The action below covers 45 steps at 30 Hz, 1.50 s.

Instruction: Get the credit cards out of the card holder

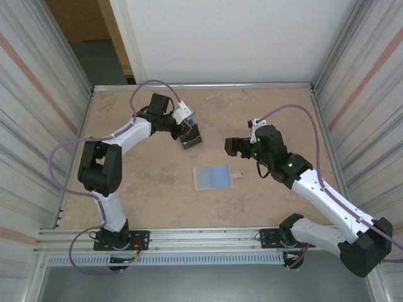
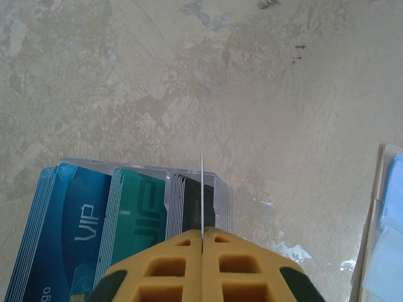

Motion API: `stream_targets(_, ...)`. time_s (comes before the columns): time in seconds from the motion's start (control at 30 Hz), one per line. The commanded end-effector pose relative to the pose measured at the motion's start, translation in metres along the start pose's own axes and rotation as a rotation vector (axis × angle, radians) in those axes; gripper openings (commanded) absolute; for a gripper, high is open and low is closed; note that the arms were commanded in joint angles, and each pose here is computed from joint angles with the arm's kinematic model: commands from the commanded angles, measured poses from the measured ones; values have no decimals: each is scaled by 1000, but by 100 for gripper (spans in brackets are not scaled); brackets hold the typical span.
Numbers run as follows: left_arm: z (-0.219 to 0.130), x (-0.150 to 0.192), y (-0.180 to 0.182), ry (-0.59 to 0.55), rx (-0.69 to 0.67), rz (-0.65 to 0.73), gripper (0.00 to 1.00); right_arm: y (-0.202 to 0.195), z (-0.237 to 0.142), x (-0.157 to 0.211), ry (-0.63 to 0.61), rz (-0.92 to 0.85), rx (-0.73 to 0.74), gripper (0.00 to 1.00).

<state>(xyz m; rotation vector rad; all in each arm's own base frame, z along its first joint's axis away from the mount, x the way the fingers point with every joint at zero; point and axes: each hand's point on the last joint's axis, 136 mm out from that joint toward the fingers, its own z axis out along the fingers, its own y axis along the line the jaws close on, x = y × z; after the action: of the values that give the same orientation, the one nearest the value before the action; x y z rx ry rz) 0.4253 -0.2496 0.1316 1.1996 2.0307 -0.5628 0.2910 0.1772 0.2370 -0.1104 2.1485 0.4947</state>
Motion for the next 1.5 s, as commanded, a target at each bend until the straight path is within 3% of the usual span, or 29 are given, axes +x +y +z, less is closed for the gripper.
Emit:
stream_targets(0.0, 1, -12, -2, -41, 42, 33, 0, -9, -9, -3, -32, 26, 29, 98)
stream_targets(0.9, 25, 26, 9, 108, 50, 34, 0, -16, -16, -3, -50, 39, 56, 98)
stream_targets(1.17, 23, 26, 7, 118, 64, 11, 18, -16, -17, -4, -54, 40, 54, 99)
stream_targets(1.47, 8, 9, 6, 85, 48, 13, 24, -19, -20, -4, -65, 43, 62, 98)
